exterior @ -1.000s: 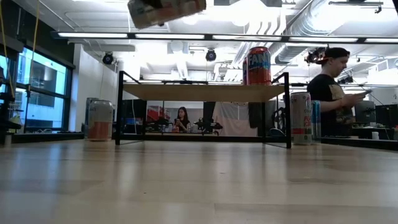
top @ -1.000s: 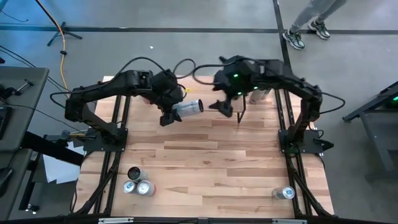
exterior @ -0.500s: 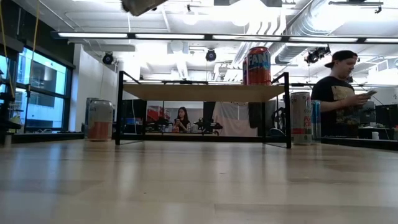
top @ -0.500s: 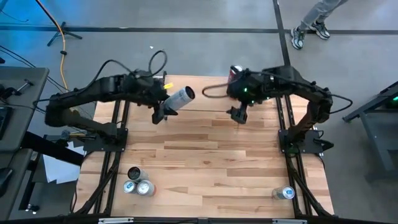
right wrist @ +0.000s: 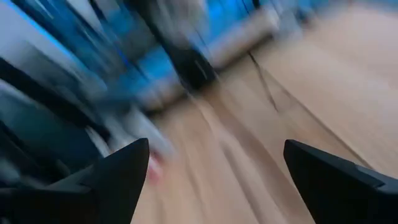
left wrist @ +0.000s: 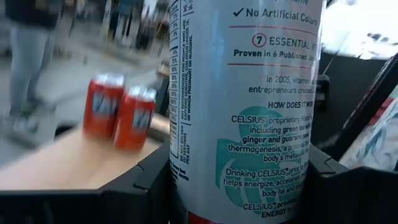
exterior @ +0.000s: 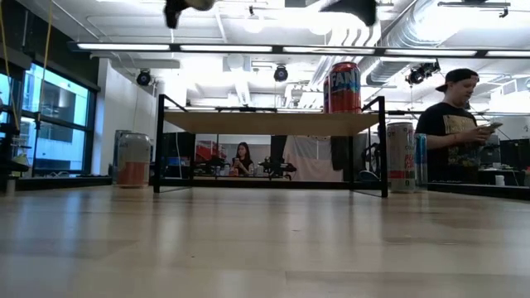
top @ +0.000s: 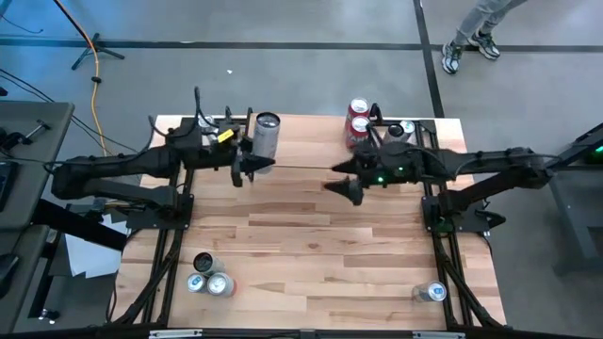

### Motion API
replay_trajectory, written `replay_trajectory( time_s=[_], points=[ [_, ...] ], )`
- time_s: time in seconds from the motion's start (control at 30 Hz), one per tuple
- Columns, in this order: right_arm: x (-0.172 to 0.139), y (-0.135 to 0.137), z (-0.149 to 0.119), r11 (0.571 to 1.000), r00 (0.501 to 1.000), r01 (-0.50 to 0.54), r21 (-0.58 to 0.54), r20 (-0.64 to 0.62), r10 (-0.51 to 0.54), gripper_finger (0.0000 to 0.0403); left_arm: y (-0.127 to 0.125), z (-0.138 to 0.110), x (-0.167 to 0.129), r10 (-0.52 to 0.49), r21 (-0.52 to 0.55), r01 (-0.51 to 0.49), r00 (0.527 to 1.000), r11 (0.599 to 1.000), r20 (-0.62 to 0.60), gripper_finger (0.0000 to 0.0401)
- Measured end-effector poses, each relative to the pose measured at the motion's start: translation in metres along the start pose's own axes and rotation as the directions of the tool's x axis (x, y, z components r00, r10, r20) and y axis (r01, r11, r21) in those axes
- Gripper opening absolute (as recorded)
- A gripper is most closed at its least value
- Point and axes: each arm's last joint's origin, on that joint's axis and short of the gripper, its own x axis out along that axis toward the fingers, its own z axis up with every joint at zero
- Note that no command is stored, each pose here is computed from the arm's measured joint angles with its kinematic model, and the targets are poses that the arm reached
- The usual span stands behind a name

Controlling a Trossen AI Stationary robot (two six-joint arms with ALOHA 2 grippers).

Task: Place canned beverage on shelf
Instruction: Put the bottom right white-pink soda can on the shelf

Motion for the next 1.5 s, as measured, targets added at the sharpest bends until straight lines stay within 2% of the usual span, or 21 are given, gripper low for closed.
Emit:
replay_trajectory(
  time_s=[0.1,0.2,0.4,0.6,0.8,1.0,1.1,1.2,1.33,1.5],
  points=[
    [0.011,0.001,0.004,0.997,0.969,-0.080,0.018,0.237,0.073,0.0357,0.002,-0.006,0.015,-0.005,0.027,0.005,1.000,1.000,0.014,0.0182],
    [0.025,-0.001,0.008,0.999,0.943,-0.041,-0.011,0.330,0.042,0.0357,0.005,-0.014,0.030,-0.006,0.024,0.005,1.000,1.000,0.009,0.0182],
    [0.050,0.005,0.027,0.992,0.935,0.058,-0.110,0.354,-0.015,0.0357,0.003,-0.030,0.055,-0.033,0.014,0.033,0.999,0.999,0.007,0.0182],
    [0.063,0.006,0.042,0.981,0.945,0.150,-0.120,0.310,-0.107,0.0357,-0.002,-0.034,0.061,-0.043,0.008,0.043,0.998,0.999,0.040,0.0182],
    [0.071,0.015,0.053,0.980,0.953,0.082,-0.181,0.301,-0.024,0.0357,-0.005,-0.035,0.061,-0.071,0.024,0.071,0.997,0.997,0.025,0.0182],
    [0.076,0.019,0.058,0.985,0.951,0.062,-0.158,0.309,-0.011,0.0354,-0.004,-0.035,0.061,-0.067,0.034,0.066,0.997,0.997,0.029,0.0182],
    [0.076,0.019,0.058,0.990,0.951,0.052,-0.130,0.310,-0.009,0.0331,-0.004,-0.035,0.061,-0.062,0.038,0.061,0.998,0.997,0.030,0.0182],
    [0.076,0.019,0.058,0.992,0.953,0.049,-0.115,0.302,-0.012,0.0291,-0.004,-0.035,0.061,-0.049,0.039,0.047,0.998,0.998,0.035,0.0182],
    [0.076,0.019,0.058,0.993,0.953,0.048,-0.112,0.302,-0.012,0.0235,-0.004,-0.035,0.061,-0.045,0.039,0.043,0.998,0.998,0.037,0.0214],
    [0.077,0.019,0.057,0.992,0.955,0.047,-0.113,0.298,-0.012,0.0234,-0.004,-0.034,0.061,-0.056,0.039,0.054,0.998,0.998,0.041,0.0257]
  ],
)
